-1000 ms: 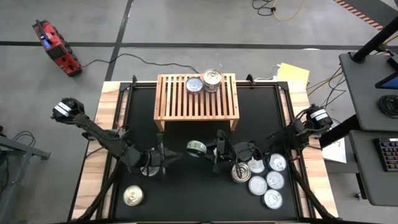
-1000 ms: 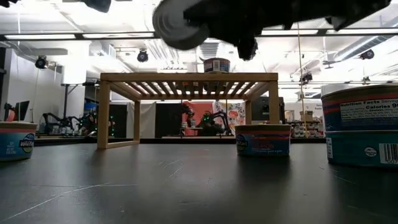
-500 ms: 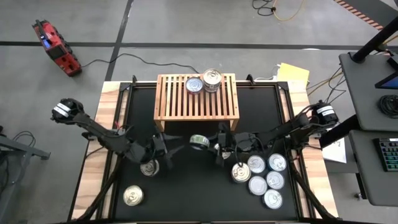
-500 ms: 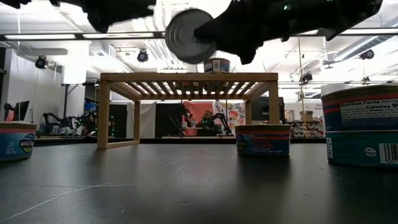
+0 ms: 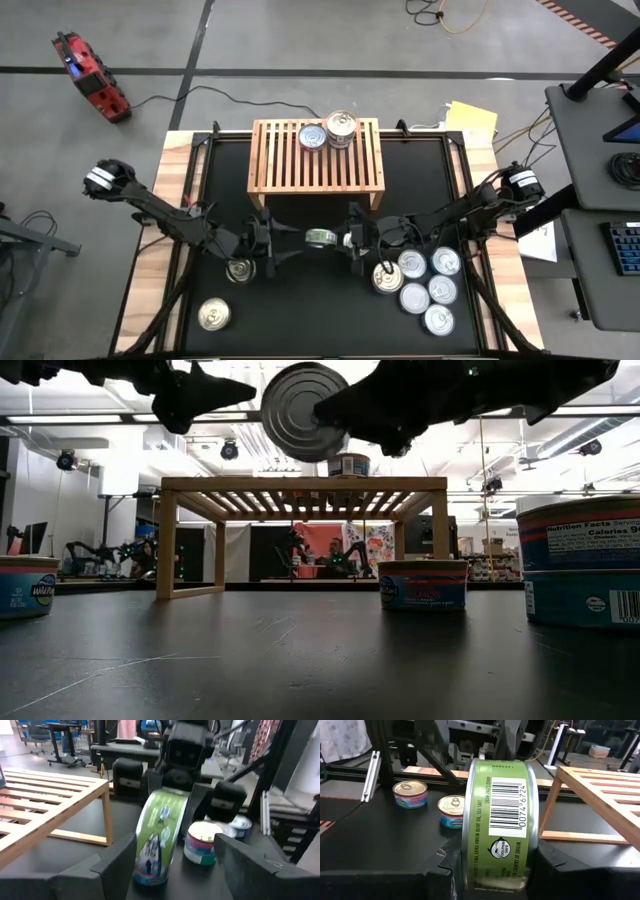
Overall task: Stack canned seafood by type on shelf
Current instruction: Put the green tuna can on the shelf
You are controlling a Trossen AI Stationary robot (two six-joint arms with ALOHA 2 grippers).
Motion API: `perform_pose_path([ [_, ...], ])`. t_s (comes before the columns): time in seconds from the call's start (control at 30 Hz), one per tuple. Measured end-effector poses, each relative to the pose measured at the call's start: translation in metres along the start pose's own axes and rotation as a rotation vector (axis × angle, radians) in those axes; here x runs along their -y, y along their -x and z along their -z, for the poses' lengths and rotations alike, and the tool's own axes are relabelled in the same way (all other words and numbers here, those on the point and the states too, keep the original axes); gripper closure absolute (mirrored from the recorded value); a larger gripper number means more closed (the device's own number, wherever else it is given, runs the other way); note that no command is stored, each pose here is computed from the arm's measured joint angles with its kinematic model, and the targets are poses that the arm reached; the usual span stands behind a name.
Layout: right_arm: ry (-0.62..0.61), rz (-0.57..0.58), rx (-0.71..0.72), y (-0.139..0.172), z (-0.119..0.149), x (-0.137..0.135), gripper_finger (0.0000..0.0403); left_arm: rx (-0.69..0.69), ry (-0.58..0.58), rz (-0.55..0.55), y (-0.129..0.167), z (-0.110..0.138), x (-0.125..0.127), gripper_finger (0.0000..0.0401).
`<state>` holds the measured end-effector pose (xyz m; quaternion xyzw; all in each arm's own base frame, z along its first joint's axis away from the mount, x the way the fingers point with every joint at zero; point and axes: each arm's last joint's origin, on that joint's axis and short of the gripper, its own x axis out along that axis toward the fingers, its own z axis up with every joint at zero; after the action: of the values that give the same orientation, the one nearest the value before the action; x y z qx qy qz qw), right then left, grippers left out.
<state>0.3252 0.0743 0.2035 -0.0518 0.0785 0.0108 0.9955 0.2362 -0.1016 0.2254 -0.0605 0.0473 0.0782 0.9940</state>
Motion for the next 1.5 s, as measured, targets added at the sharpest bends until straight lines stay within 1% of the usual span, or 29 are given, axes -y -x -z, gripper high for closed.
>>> perform_pose_path([
  [0.17,0.015,-0.004,0.048,-0.001,-0.003,-0.001,0.0272,-0.012,-0.048,-0.024,-0.011,0.01,-0.001,0.015],
  [0.3,0.023,-0.049,0.048,-0.001,-0.002,-0.003,0.0272,0.02,-0.043,-0.045,-0.02,0.013,-0.005,0.015],
  [0.37,0.021,-0.054,0.059,-0.001,-0.003,-0.003,0.0272,0.027,-0.042,-0.05,-0.024,0.015,-0.007,0.015],
  [0.53,0.027,-0.064,0.068,-0.001,-0.004,-0.003,0.0272,0.032,-0.059,0.042,-0.029,0.016,-0.006,0.015],
  [0.63,0.038,-0.07,0.076,-0.001,-0.005,-0.004,0.0272,0.066,-0.07,0.038,-0.03,0.016,-0.005,0.015],
  [0.8,0.044,-0.069,0.077,-0.001,-0.005,-0.003,0.0272,0.118,-0.122,0.033,-0.032,0.013,-0.005,0.0152],
  [0.9,0.043,-0.069,0.076,-0.001,-0.005,-0.004,0.0272,0.12,-0.132,0.03,-0.032,0.013,-0.005,0.0165],
  [1.0,0.044,-0.068,0.076,-0.001,-0.005,-0.003,0.0272,0.118,-0.122,0.03,-0.033,0.013,-0.005,0.0187],
  [1.17,0.043,-0.062,0.076,-0.001,-0.005,-0.003,0.0272,0.118,-0.12,0.032,-0.032,0.013,-0.005,0.0245],
  [1.27,0.02,-0.064,0.074,-0.001,-0.005,-0.003,0.0272,0.11,-0.137,0.03,-0.033,0.014,-0.005,0.0277],
  [1.43,0.015,-0.065,0.07,-0.001,-0.004,-0.003,0.0269,0.1,-0.135,0.029,-0.033,0.015,-0.005,0.0277],
  [1.5,0.008,-0.066,0.07,-0.001,-0.004,-0.003,0.0252,0.104,-0.104,0.02,-0.033,0.015,-0.006,0.0277],
])
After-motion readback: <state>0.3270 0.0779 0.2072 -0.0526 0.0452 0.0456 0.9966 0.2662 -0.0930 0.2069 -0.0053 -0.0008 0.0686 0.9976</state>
